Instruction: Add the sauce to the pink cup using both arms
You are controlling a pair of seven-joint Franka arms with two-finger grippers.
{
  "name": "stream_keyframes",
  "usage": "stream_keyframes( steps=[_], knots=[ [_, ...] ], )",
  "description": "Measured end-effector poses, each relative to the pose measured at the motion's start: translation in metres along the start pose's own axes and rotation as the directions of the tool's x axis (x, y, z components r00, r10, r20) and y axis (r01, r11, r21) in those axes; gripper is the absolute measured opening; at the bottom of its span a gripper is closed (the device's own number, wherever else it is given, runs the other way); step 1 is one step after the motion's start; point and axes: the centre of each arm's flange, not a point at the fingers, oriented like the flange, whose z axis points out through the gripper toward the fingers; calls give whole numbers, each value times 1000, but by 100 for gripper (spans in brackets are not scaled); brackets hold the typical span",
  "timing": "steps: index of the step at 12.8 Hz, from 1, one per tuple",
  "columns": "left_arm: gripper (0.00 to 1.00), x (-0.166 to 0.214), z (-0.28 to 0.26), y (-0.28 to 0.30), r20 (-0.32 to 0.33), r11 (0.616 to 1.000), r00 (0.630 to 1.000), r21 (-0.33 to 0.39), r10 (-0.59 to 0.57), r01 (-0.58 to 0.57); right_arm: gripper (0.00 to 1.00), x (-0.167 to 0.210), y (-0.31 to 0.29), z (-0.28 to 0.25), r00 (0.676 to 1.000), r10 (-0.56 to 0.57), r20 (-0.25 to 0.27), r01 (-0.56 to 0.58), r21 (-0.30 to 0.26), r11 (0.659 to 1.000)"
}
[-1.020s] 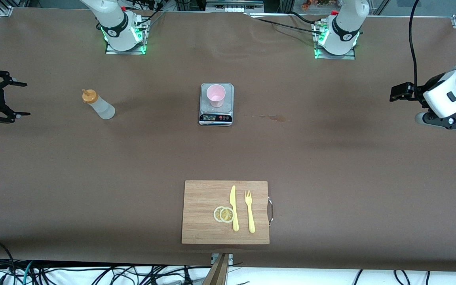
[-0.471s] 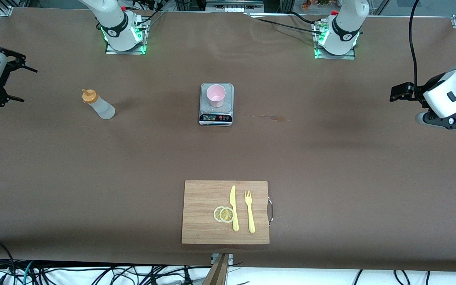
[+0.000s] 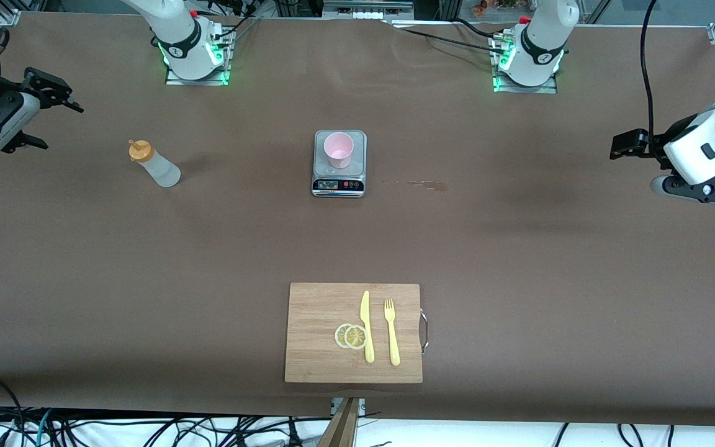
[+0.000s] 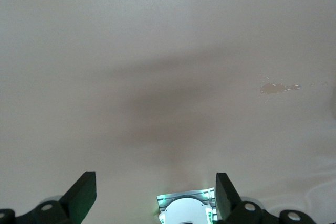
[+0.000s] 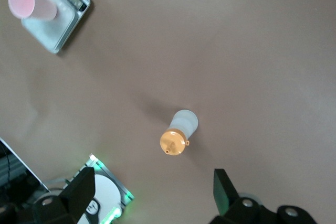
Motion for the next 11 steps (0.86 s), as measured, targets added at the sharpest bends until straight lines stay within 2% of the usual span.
stream_keyframes(
  steps=[3,7,9,11],
  knots=[
    [100,0,0,0,-1,1000,1000,0,0,0,100,16,-15,-1,996,89,-2,-89,-49,995],
    [100,0,0,0,-1,1000,1000,0,0,0,100,19,4,-2,987,129,-99,-140,-114,984],
    [100,0,0,0,-1,1000,1000,0,0,0,100,11,16,4,980,164,-112,-176,-109,978],
    [100,0,0,0,-1,1000,1000,0,0,0,100,10,12,0,950,282,-135,-296,-95,950]
  ],
)
